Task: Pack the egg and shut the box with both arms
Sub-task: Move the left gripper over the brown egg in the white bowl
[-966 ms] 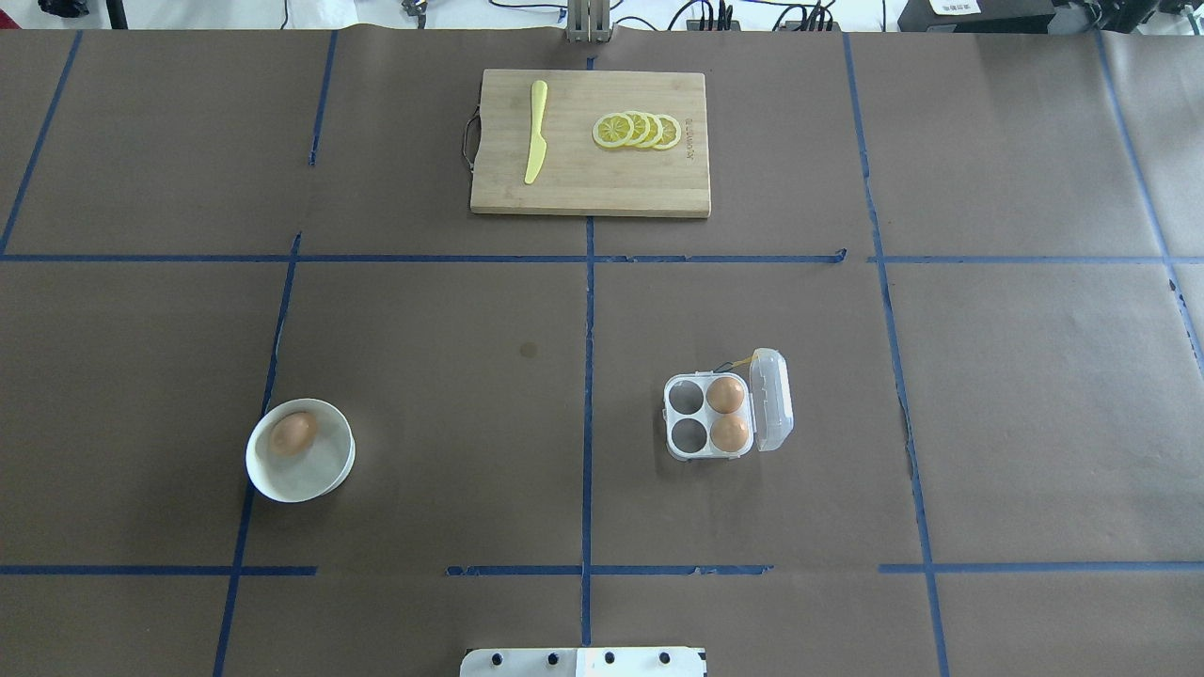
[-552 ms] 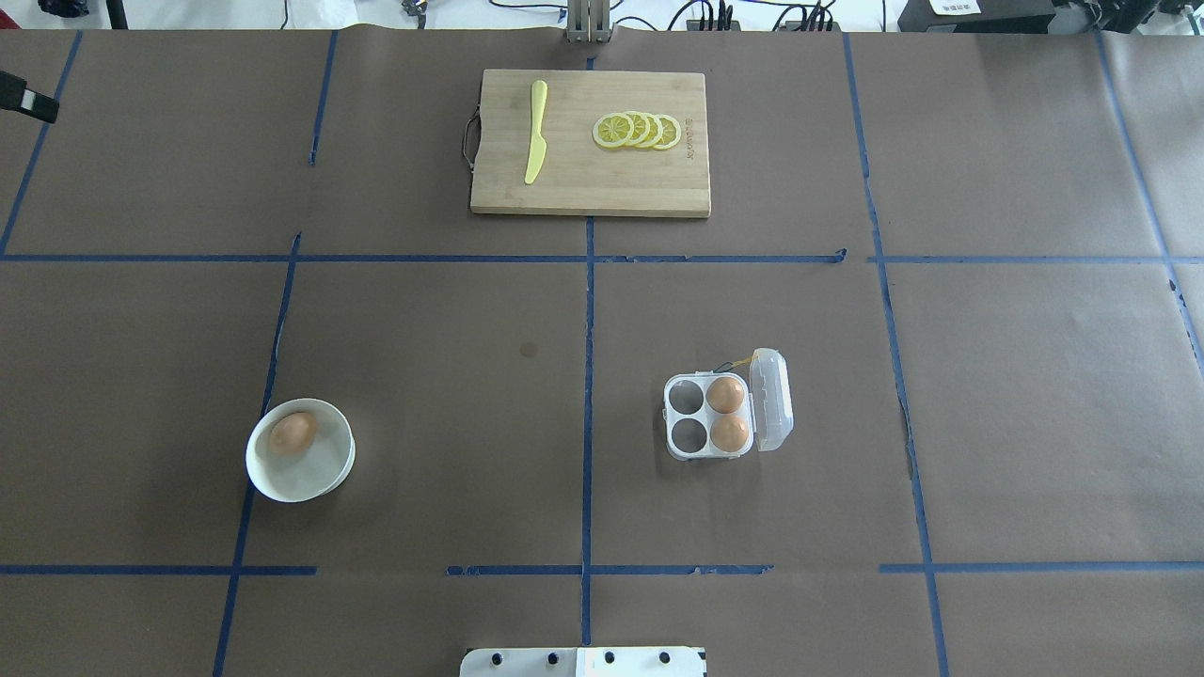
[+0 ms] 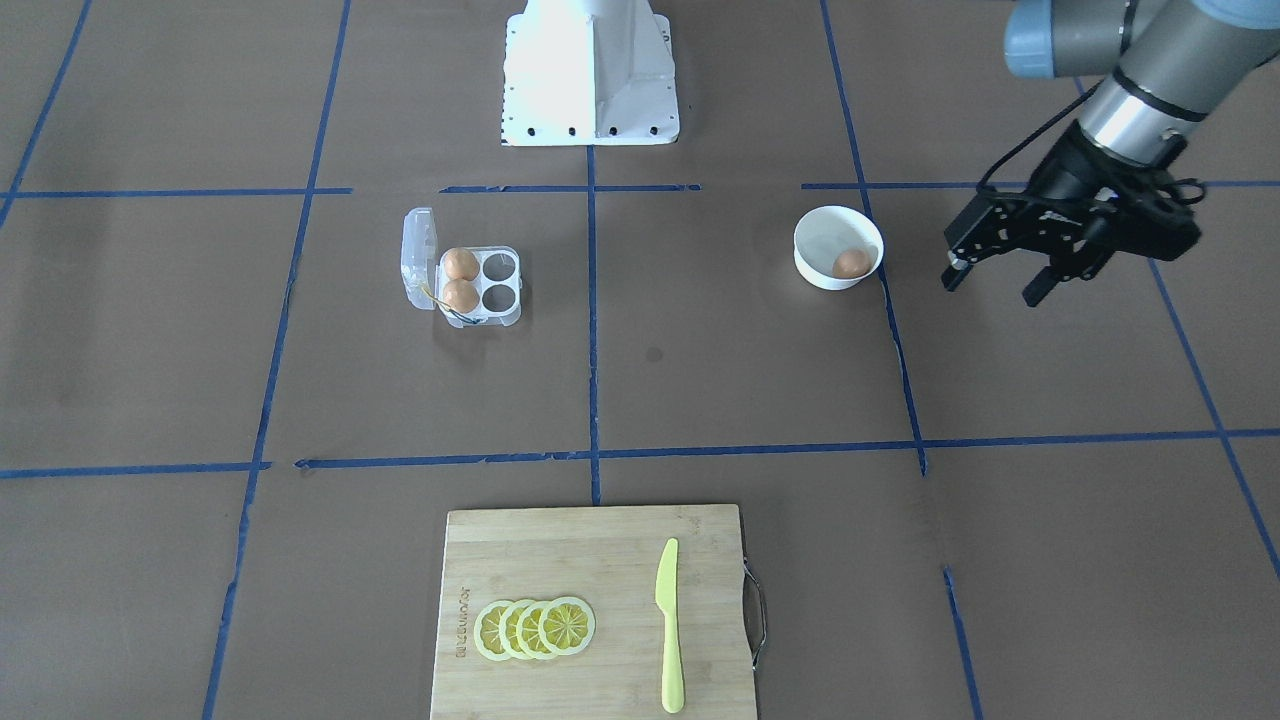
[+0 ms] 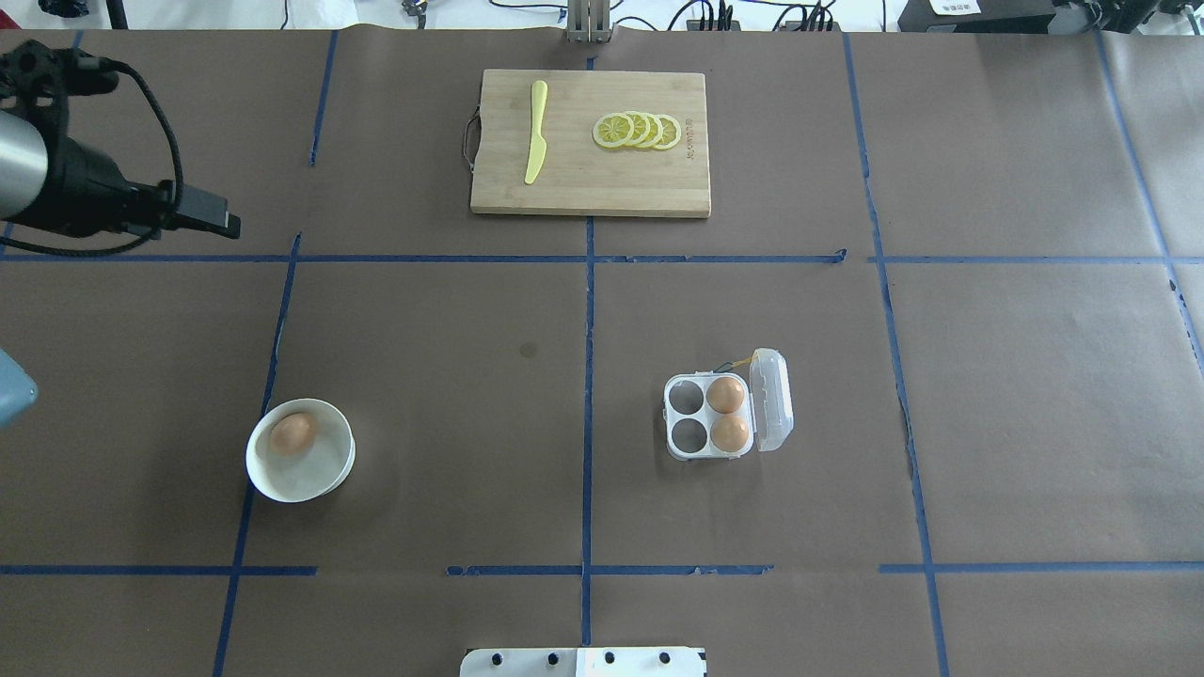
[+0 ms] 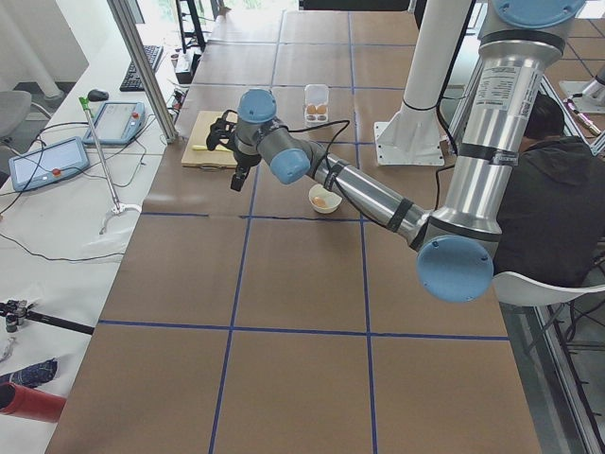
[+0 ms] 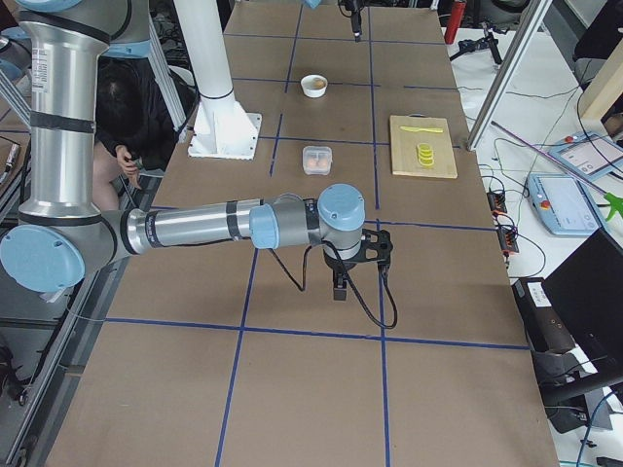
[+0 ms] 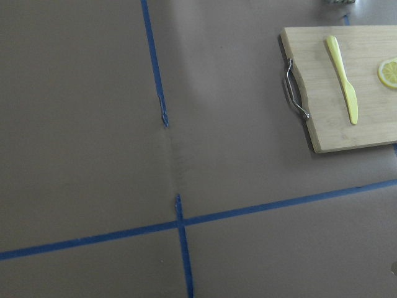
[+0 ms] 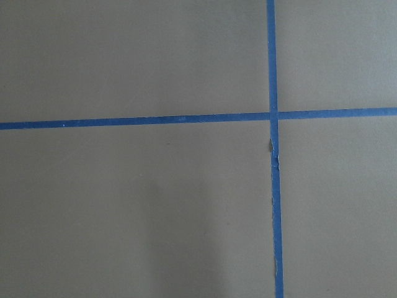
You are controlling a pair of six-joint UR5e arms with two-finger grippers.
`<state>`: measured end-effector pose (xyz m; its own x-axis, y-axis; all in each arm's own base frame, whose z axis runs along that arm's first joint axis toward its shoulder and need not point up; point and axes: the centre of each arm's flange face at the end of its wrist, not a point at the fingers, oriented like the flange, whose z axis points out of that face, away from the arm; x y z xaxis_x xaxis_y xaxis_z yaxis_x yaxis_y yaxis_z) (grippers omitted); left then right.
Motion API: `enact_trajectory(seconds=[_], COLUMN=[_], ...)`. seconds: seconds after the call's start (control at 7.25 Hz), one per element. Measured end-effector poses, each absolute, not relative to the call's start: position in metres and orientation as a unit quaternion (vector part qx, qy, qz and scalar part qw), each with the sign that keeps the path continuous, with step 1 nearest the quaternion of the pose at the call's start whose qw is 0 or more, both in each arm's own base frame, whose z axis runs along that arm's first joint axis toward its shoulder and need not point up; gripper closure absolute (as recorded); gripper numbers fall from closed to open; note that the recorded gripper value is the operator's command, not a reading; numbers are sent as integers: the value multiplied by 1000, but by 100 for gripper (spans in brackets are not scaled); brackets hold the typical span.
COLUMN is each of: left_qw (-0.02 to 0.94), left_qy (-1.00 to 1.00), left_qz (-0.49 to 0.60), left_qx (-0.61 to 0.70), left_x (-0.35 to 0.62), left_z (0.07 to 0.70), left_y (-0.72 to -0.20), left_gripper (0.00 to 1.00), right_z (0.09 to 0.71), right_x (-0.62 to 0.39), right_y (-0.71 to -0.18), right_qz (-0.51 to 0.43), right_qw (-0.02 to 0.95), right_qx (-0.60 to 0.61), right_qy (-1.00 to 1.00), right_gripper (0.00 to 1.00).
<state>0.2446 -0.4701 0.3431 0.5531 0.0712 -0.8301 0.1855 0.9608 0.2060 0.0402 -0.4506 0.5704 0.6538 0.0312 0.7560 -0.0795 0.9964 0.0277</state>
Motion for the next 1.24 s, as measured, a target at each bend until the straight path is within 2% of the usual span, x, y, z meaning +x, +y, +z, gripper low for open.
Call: enact_trajectory(seconds=[0.41,1.24], left_qw=[891,906], left_qy=[437,415], left_qz=[-74,-51], left_qx=[99,71], left_x=[332,380], left_z=[367,386], left_y=[-409,-373], left_gripper=[18,18], right_z=[570,572], right_x=[40,40], right_y=[-450,-450], right_qz=[30,30], right_qw=[909,909], right_qx=[29,28], right_qy=[-415,-414], right_gripper=[0,0])
